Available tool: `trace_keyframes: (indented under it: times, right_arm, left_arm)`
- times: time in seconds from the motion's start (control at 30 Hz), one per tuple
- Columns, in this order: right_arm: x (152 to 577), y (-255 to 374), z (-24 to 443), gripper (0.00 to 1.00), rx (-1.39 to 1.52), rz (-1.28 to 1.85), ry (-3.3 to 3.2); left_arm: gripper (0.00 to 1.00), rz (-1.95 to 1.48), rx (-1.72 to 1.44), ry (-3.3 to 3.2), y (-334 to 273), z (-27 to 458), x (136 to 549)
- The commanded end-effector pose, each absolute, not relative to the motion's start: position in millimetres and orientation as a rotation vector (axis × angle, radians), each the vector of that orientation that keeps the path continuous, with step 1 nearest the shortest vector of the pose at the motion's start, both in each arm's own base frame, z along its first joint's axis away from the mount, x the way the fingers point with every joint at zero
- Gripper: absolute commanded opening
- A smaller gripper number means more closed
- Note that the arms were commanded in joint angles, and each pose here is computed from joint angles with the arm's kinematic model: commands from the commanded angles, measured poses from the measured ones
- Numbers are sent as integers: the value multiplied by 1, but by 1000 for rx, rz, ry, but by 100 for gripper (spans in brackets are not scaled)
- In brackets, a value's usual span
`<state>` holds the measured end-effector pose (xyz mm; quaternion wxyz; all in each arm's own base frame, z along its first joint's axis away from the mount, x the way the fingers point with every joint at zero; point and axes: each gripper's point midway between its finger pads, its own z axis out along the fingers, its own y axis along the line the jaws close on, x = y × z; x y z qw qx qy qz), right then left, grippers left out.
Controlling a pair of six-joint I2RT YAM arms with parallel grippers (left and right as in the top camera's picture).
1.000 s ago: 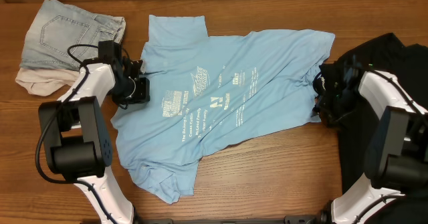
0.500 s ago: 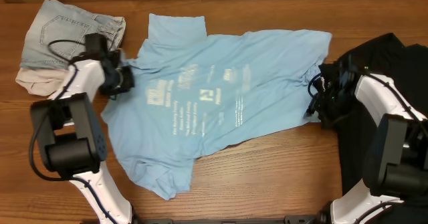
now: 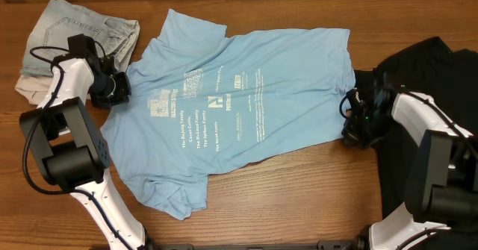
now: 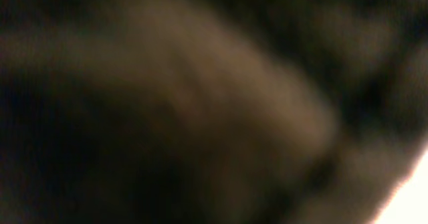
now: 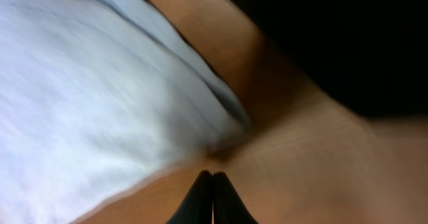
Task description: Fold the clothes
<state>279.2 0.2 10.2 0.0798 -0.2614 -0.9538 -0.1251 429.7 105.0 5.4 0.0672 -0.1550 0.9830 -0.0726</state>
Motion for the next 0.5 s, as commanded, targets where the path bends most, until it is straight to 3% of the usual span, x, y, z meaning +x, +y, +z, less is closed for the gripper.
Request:
trace_keyframes:
  times: [0.0,0.3,0.33,0.37,0.43,0.47]
  right_arm:
    - [291,-12,37,4,-794,-323,-2892]
    - [266,-12,95,5,-790,-274,-2890]
    - [269,-11,95,21,-800,-285,-2898]
    - [275,-10,94,31,-801,-315,-2916]
    - [285,-6,88,37,-801,-364,-2952]
    - [290,-5,83,39,-799,-382,-2973]
  left_arm:
    - [4,-159,-446,2937,120,21,444]
    - [4,-180,-437,2923,120,49,453]
    - [4,-213,-433,2920,116,51,453]
    - [4,-259,-414,2916,110,52,454]
    - [5,-383,-364,2910,96,55,454]
    - [11,-442,-341,2904,89,57,454]
